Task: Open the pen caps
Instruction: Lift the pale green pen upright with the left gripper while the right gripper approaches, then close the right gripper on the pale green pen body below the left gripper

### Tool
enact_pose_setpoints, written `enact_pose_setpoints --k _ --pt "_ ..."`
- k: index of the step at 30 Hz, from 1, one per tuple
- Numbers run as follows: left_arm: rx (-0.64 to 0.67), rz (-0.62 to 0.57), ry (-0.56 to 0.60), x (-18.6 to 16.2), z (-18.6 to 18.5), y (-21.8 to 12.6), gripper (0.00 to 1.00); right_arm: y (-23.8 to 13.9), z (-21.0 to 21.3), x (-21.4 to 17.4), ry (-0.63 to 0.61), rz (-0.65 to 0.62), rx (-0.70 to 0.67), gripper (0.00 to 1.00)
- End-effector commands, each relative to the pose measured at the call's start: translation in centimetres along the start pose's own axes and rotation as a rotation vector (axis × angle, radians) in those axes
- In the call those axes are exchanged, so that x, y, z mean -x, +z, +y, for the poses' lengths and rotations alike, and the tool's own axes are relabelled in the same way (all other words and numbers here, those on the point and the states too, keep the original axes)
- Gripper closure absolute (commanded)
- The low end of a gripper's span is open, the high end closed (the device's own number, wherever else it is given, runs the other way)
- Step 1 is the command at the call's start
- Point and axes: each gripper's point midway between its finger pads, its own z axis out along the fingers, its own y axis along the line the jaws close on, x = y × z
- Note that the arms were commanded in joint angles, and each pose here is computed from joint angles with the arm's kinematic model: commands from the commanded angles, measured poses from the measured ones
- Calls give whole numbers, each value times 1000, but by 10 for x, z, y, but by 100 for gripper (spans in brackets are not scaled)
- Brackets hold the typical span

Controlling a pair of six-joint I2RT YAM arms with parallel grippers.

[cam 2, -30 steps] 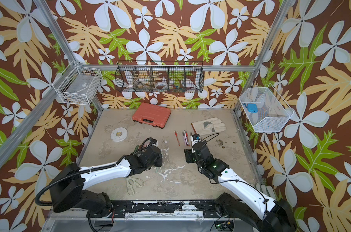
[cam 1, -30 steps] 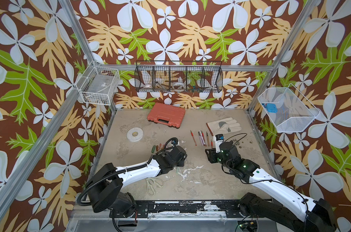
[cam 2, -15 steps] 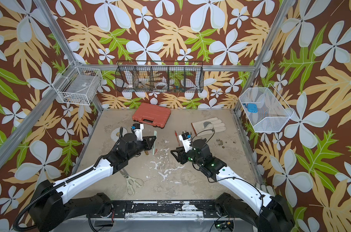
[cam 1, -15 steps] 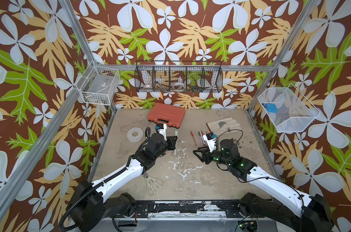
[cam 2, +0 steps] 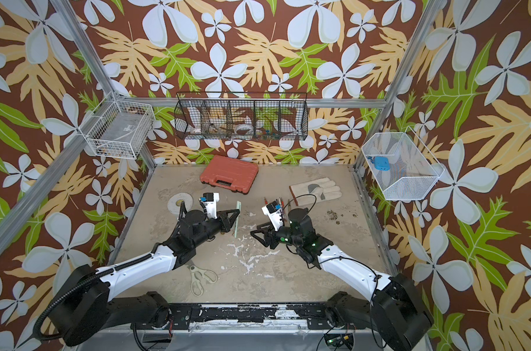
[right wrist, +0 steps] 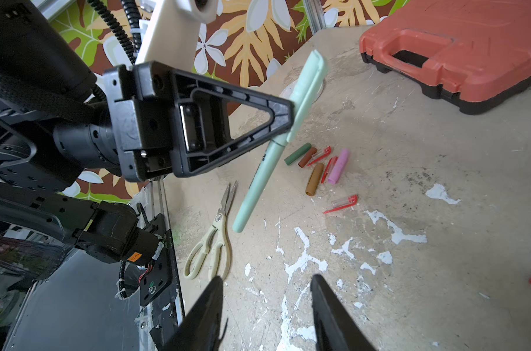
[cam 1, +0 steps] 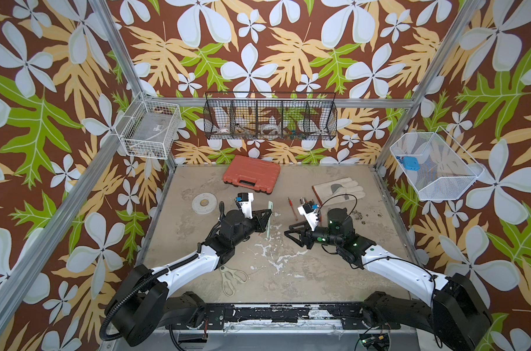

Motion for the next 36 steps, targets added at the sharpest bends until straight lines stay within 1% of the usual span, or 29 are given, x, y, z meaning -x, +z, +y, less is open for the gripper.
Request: enact_pose_setpoints --k 1,6,12,15,17,20,24,28,32,34,36 --pt "-97 -36 21 10 -20 -4 94 -3 6 10 -18 -56 38 54" --pt "-147 -39 17 10 -28 -8 95 -7 9 12 0 -89 47 53" --pt "-197 -5 -6 1 -34 -5 95 -7 13 16 10 -116 76 53" --pt "-249 25 -19 -5 -40 -2 95 -3 17 12 13 -107 117 53" --pt "-302 44 -15 -9 -48 -1 96 1 19 8 24 -95 155 52" --pt "-348 61 -4 -14 -57 -1 97 5 24 6 49 -93 216 52" --pt "-379 63 26 -18 -71 -3 97 3 29 7 31 -122 237 51" --pt "-396 61 31 -22 -78 -5 97 5 38 6 11 -124 262 52" --pt "-419 52 26 -24 -87 -7 98 5 42 7 6 -134 280 57" --pt "-427 49 19 -25 -89 -8 98 4 44 6 7 -136 293 66" --pt "-438 44 15 -25 -92 -11 98 3 48 6 2 -138 313 71"
